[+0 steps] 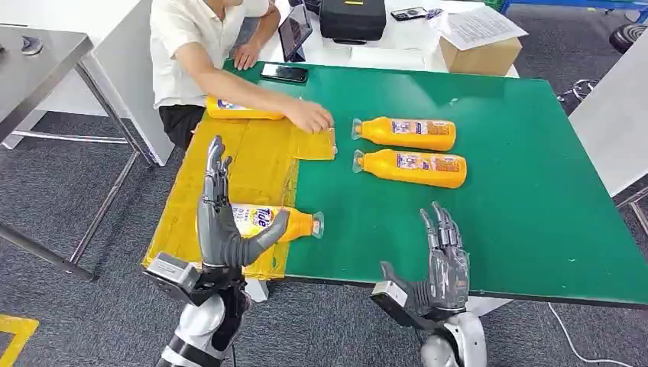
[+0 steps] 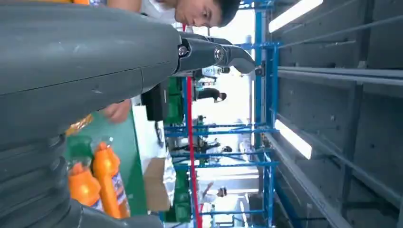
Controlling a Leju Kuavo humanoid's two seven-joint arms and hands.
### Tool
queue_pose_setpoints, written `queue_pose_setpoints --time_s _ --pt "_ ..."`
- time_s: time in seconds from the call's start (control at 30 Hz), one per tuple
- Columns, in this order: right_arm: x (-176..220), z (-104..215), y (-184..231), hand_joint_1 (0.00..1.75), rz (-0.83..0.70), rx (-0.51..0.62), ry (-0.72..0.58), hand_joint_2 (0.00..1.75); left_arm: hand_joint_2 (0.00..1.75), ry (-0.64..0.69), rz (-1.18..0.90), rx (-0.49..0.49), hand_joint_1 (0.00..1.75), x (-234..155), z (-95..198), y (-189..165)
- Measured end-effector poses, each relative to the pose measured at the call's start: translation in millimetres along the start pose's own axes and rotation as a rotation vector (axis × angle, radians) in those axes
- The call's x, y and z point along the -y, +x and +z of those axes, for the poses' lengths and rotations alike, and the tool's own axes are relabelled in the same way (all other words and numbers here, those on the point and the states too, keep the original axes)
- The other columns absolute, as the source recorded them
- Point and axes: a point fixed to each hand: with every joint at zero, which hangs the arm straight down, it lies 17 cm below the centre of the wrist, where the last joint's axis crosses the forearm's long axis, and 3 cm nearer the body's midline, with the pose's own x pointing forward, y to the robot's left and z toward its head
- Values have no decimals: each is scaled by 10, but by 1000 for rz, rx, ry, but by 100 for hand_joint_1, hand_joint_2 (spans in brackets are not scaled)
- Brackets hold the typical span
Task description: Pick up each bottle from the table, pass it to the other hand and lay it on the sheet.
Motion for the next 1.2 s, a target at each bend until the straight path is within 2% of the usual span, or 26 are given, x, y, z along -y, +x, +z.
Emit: queue_pose_setpoints --time_s 0.2,0.43,0.8,1.2 --pt "-62 128 -904 0 244 -102 126 175 175 18 -101 -136 0 -5 189 -372" --pt "-172 174 -1482 0 360 -188 230 175 175 -16 -123 -169 0 111 301 -495" --pt "-294 179 -1684 0 411 -191 299 175 175 -38 -126 -180 0 183 350 -536" --pt "-532 -97 -1691 0 469 -143 369 175 175 -42 -182 -182 0 180 377 -580"
